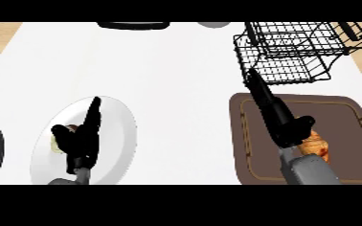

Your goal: Pick the croissant from the tray and place it in the tiered basket

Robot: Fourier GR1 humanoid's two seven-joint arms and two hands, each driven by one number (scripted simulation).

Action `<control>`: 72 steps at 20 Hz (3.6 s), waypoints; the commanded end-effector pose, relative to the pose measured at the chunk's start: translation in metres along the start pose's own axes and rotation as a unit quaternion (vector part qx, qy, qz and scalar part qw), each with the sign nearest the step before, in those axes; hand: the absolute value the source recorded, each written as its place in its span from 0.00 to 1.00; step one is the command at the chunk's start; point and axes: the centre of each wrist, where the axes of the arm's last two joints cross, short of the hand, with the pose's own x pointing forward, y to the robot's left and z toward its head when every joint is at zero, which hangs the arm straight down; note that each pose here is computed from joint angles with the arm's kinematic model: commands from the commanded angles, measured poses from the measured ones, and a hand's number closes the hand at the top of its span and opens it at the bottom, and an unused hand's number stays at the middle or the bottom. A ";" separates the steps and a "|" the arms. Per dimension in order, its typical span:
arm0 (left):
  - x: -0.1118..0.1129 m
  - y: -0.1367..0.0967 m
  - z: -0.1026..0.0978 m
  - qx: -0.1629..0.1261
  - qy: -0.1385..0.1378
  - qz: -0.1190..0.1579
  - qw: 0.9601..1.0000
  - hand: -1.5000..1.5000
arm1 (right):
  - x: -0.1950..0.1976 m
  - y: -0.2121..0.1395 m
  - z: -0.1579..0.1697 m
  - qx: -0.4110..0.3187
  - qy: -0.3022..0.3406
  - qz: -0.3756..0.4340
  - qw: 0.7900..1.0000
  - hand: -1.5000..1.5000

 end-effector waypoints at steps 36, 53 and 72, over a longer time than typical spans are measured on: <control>0.078 -0.033 -0.015 -0.043 -0.180 -0.101 0.978 0.50 | 0.313 -0.096 0.059 0.399 -0.009 0.589 0.703 0.00; 0.079 -0.044 -0.003 -0.060 -0.184 -0.106 0.975 0.50 | 0.250 -0.067 0.078 0.403 0.075 0.647 0.643 0.00; 0.075 -0.040 -0.011 -0.055 -0.185 -0.108 0.975 0.50 | 0.209 -0.059 0.074 0.385 0.083 0.722 0.569 0.00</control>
